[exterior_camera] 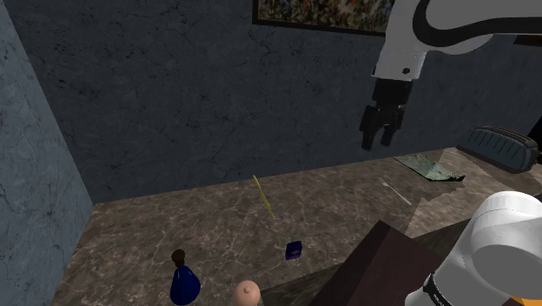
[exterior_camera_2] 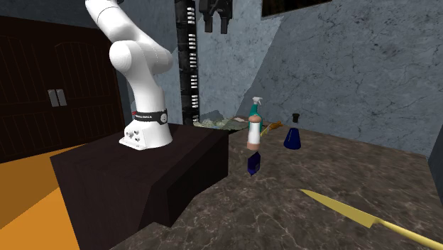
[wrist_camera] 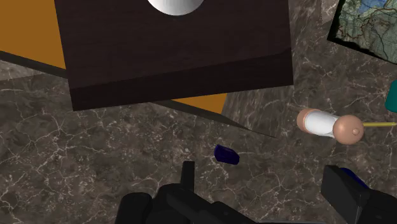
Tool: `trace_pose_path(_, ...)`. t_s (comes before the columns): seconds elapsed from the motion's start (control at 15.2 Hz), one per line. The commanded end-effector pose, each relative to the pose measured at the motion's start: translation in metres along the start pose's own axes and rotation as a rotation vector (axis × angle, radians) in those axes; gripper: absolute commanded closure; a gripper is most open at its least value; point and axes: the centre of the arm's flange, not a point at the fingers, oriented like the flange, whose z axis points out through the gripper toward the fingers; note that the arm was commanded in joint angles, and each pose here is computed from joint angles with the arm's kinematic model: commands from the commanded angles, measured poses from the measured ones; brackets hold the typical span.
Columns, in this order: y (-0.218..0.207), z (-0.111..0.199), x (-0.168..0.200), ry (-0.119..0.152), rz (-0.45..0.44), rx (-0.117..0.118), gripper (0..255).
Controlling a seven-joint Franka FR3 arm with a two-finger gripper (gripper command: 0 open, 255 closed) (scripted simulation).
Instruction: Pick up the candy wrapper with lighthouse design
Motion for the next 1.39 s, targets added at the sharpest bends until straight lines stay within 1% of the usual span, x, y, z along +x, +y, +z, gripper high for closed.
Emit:
trace_pose_path(0.0,0.0,0.0,0.0,0.0,0.0,0.0,0)
trace_pose_path(0.66,-0.021,0.126,0.027,0.07,0.021,-0.016,0)
trace_pose_path(1.32,-0.039,0.25,0.062,0.139,0.043,-0.031,0)
